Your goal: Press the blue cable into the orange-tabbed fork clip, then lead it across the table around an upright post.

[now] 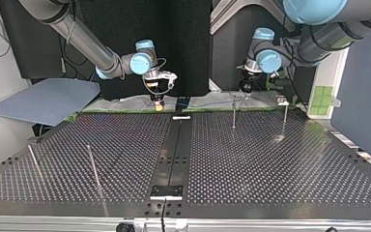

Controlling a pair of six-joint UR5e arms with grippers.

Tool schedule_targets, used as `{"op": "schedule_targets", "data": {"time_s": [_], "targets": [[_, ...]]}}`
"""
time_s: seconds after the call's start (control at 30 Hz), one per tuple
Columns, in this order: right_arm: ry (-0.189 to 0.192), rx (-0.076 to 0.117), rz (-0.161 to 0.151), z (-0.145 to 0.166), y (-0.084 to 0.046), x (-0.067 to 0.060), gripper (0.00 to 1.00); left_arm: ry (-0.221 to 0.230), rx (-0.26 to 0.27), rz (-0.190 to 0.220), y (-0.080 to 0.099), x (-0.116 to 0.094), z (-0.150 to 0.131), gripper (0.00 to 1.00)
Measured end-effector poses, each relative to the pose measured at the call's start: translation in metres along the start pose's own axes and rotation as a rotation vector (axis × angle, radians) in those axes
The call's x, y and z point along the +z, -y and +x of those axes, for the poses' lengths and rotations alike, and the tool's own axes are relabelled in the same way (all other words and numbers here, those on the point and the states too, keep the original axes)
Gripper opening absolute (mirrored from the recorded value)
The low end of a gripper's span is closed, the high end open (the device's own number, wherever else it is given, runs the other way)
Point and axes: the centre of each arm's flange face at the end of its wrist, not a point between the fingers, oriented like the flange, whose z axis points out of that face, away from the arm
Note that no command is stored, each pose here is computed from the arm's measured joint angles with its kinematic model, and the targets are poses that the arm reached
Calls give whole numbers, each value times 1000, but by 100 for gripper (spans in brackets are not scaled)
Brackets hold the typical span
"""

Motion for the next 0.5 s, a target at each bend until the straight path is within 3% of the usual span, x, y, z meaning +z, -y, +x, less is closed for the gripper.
{"op": "schedule_targets", "data": {"time_s": [0.13, 0.5], "targets": [[6, 0, 1, -1, 0, -1, 0, 25, 20, 12, 7, -14, -2, 100], [11, 1, 0, -1, -1, -1, 0, 42, 62, -28, 11, -31, 9, 100]]}}
